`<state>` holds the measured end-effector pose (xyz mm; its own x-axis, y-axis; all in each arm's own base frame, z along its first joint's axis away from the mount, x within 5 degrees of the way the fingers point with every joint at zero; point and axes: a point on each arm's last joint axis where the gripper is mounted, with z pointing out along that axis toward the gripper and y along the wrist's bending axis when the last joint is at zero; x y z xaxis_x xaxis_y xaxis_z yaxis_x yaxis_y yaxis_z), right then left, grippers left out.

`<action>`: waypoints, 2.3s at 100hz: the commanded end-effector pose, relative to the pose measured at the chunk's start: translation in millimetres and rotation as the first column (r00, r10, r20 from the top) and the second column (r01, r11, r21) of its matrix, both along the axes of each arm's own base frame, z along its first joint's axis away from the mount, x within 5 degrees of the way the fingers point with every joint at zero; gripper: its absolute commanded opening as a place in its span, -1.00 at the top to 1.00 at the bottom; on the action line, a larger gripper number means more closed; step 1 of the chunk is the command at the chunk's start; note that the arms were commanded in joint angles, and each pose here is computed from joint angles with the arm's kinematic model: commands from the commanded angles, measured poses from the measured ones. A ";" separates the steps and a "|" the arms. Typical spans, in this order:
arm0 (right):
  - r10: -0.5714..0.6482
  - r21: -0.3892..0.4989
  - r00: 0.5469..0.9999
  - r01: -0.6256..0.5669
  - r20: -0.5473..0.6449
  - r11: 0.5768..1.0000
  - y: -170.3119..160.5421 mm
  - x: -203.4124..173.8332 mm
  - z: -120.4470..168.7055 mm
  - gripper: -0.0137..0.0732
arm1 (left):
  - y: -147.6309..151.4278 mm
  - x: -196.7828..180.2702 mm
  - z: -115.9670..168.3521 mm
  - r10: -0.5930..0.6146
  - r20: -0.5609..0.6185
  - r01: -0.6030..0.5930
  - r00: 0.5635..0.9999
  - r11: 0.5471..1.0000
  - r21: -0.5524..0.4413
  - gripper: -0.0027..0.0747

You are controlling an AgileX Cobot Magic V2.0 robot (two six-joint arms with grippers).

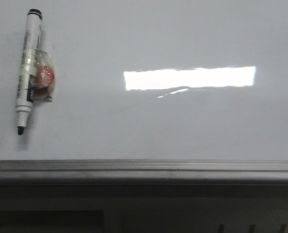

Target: Write number 3 on whiteboard

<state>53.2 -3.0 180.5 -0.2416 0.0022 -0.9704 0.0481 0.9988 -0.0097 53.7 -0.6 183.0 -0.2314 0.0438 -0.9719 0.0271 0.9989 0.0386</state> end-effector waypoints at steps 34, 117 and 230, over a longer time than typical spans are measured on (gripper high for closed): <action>-0.002 -0.041 0.993 0.007 0.118 0.999 -0.8 1.8 4.3 0.83 | -0.9 1.3 1.0 -0.012 0.115 0.013 0.993 1.000 -0.006 0.98; 0.009 0.246 0.986 0.032 -0.164 0.969 4.2 42.6 54.1 0.83 | -3.4 35.6 60.2 -0.010 -0.087 0.005 0.996 0.998 -0.067 0.98; 0.041 0.248 0.980 0.008 -0.194 0.969 7.0 43.0 70.9 0.83 | -48.1 29.4 94.9 -0.450 0.093 0.459 0.888 0.867 -0.193 0.20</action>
<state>91.0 5.0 235.6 -0.4983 0.2423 -0.8324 0.0697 0.9682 0.2401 84.3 -39.4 255.2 -0.2756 0.0001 -0.9613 0.3949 0.9117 -0.1131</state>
